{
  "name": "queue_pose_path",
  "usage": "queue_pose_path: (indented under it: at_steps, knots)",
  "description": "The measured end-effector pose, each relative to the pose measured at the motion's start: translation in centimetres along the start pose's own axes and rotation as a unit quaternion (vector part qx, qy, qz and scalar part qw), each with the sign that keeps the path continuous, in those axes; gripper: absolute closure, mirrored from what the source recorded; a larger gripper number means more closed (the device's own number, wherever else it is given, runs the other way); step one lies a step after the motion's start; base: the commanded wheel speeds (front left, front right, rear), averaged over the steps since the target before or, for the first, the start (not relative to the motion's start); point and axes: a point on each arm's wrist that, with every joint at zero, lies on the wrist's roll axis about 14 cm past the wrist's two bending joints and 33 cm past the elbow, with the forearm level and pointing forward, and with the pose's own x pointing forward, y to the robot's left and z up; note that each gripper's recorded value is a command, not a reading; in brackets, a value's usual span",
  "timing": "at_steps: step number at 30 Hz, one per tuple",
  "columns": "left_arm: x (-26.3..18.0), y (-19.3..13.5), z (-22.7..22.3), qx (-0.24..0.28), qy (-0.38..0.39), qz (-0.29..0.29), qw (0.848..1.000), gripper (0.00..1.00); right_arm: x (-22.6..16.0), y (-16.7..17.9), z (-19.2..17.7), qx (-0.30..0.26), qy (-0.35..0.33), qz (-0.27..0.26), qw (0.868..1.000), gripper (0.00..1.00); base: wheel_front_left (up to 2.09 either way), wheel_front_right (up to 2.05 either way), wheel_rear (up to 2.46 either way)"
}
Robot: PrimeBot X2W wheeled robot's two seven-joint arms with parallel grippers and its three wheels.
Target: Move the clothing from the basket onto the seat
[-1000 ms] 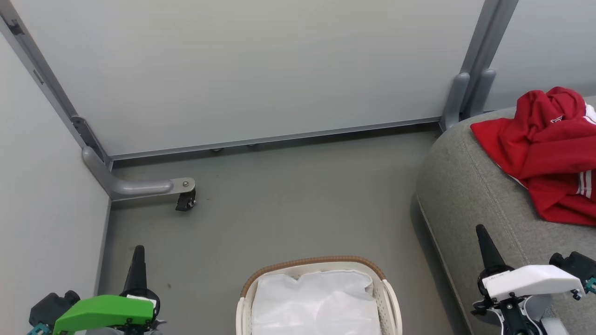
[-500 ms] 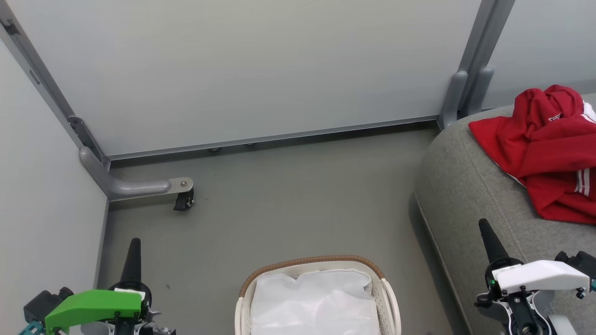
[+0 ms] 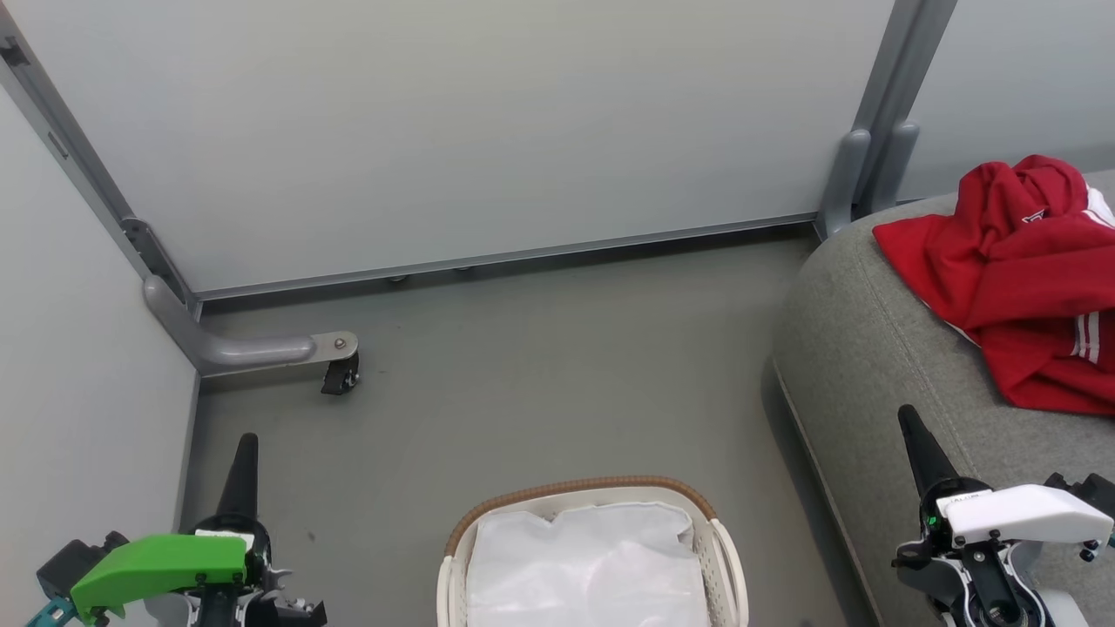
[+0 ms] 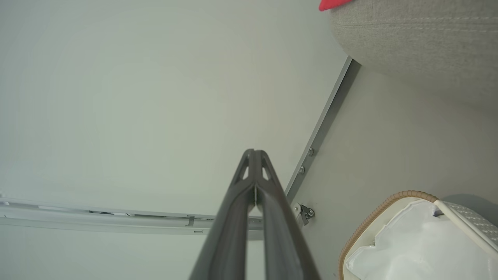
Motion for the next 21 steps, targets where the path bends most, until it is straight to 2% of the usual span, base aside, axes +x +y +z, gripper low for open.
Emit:
queue_pose_path:
  at_steps: [21]
  knots:
    - [0.74, -1.06, 0.24, -0.070, 0.005, -0.019, 0.997, 1.00, 0.02, 0.44, 0.71, 0.079, -0.003, 0.011, 0.997, 1.00, 0.00, 0.00, 0.00]
